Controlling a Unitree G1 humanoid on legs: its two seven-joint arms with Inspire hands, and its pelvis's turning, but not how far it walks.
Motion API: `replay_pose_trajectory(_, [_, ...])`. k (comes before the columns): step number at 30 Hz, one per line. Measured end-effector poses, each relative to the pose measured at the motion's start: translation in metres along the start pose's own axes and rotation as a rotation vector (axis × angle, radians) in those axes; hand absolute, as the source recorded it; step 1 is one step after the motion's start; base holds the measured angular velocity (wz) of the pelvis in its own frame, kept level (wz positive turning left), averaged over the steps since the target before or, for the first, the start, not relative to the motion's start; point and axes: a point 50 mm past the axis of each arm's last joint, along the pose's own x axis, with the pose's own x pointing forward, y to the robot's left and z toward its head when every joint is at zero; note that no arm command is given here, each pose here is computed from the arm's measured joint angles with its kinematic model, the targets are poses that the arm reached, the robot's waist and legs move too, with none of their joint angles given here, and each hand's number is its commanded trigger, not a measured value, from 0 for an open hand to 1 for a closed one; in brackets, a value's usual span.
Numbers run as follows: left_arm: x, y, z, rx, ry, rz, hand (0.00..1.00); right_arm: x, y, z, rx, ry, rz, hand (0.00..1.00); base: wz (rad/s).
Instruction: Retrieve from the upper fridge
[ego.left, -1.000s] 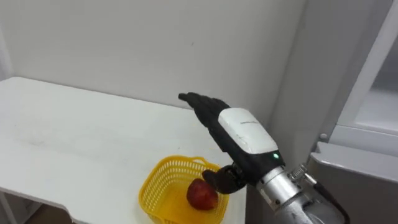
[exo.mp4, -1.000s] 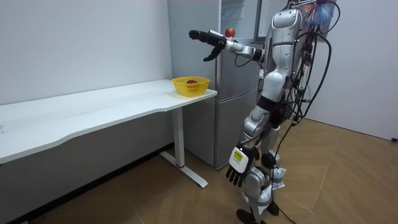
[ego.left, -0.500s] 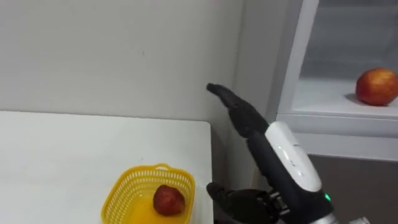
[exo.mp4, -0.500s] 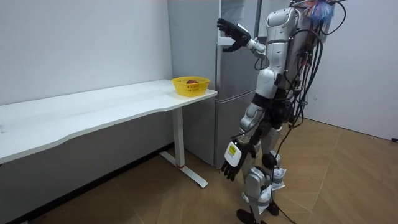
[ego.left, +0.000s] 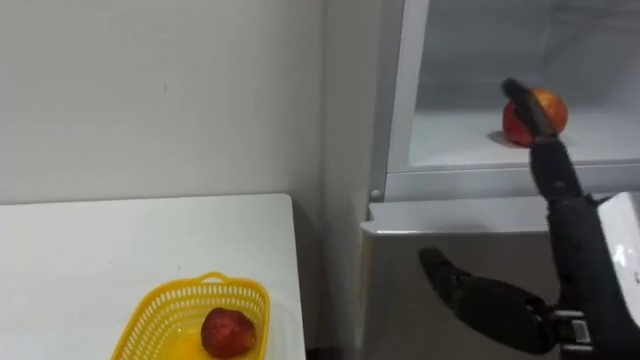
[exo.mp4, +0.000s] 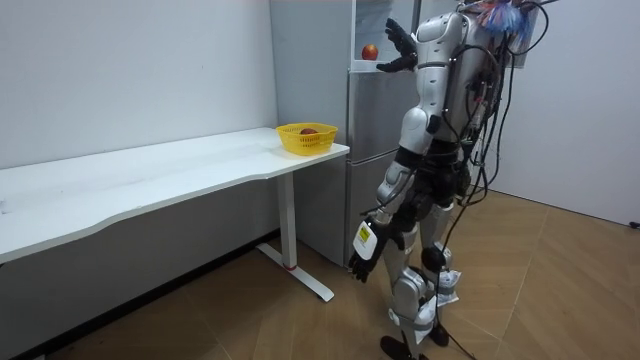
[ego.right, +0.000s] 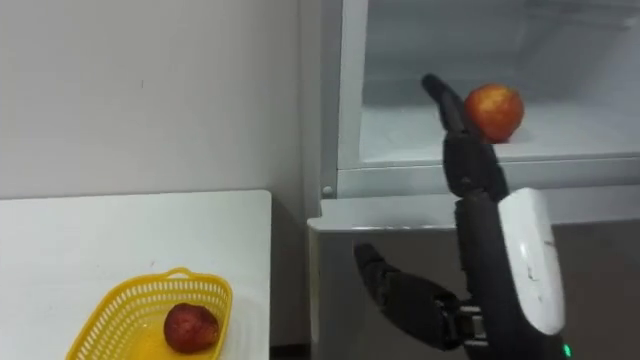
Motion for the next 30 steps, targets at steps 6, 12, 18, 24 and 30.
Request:
replay_pose_trajectory(6, [-0.001, 0.002, -0.005, -0.022, 0.015, 0.018, 0.0, 0.005, -0.025, -0.004, -0.067, -0.012, -0.18, 0.0, 0.0])
replay_pose_trajectory(12, [-0.001, 0.002, -0.008, -0.036, 0.022, 0.021, 0.0, 0.006, -0.04, -0.008, -0.103, -0.016, -0.293, 0.0, 0.0])
replay_pose_trajectory(18, [-0.002, 0.004, -0.011, -0.05, 0.029, 0.024, 0.0, 0.009, -0.046, -0.027, -0.131, 0.046, -0.328, 0.0, 0.01])
replay_pose_trajectory(24, [-0.003, 0.006, -0.016, -0.083, 0.048, 0.036, 0.0, 0.029, -0.069, -0.049, -0.084, 0.11, -0.439, 0.0, 0.03])
replay_pose_trajectory(30, [-0.003, 0.012, -0.016, -0.077, 0.045, 0.055, 0.0, 0.051, -0.074, -0.061, -0.065, 0.141, -0.483, 0.0, 0.05])
